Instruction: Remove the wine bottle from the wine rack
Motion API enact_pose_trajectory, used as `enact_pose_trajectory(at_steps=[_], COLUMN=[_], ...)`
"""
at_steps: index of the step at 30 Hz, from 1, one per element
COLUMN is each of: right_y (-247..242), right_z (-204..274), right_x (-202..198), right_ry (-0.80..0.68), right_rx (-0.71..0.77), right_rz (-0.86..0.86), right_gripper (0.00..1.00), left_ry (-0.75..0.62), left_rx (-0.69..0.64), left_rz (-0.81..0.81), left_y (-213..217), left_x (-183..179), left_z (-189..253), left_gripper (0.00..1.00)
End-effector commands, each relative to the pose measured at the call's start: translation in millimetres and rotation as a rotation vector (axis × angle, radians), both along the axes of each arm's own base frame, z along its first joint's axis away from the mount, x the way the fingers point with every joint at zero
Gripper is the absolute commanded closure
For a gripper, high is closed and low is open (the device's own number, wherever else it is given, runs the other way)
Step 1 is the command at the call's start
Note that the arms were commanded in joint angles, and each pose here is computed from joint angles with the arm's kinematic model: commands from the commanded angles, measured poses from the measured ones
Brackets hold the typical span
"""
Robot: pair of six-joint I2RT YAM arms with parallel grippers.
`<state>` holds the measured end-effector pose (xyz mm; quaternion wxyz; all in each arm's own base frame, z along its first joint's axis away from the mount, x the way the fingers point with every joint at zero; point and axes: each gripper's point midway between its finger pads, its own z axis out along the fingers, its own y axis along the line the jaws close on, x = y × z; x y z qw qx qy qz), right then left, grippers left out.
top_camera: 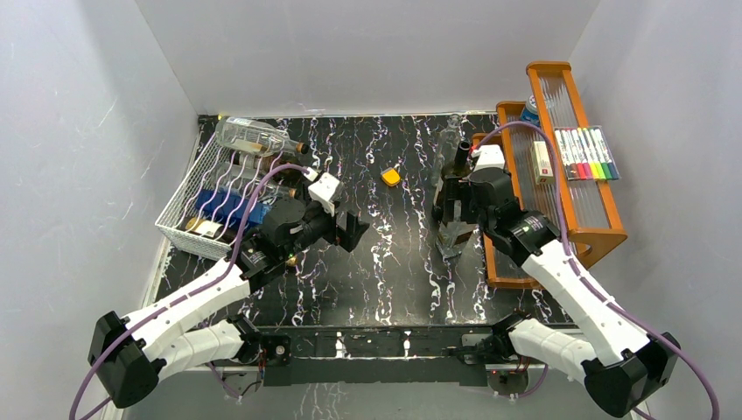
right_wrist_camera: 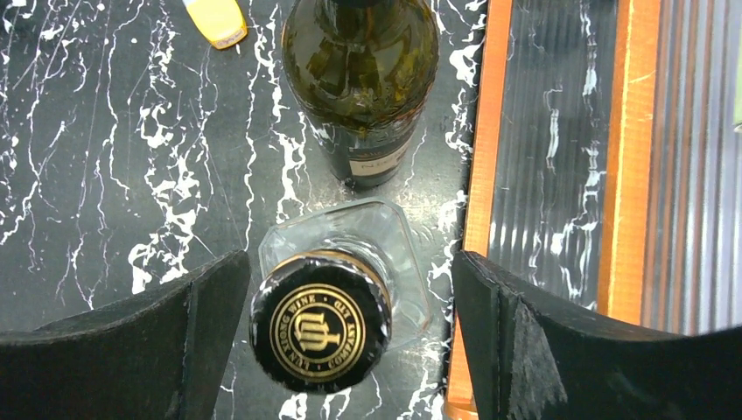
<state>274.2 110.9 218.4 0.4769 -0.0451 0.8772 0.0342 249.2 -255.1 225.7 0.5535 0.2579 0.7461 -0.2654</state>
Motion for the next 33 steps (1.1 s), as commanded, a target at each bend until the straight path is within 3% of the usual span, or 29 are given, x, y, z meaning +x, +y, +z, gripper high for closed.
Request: enact_pose_trajectory(at_steps=[1, 12, 23, 30, 33], right_y=[0.4, 15.0, 71.1, 126.9, 166.6], right_z=[42.3, 105.2, 176.2, 189.0, 173.1], right_x=[3.5, -3.7, 2.6, 14.5, 19.0], right_ry=[-0.08, -0.192, -0.33, -0.292, -0.222], right_rx=[0.037, 0.08, 0.192, 0.324, 0.377], right_rz=[0.006, 0.151, 0.429, 0.584, 0.643], right_gripper=[0.02, 0.02, 0.02, 0.02, 0.02], left_ry=[-0.035, -0.016, 0.027, 0.127, 0.156], left_rx=[-0.035, -0.037, -0.043, -0.084, -0.083], left_rz=[0.019, 0.043, 0.129, 0.282, 0.365], left_y=[1.6, 4.8, 25.7, 70.2, 98.7], left_x=[4.0, 7.2, 16.5, 31.7, 38.9], left_z=[24.0, 19.9, 10.9, -5.6, -5.7], left_gripper=[0.02, 0.02, 0.02, 0.02, 0.02])
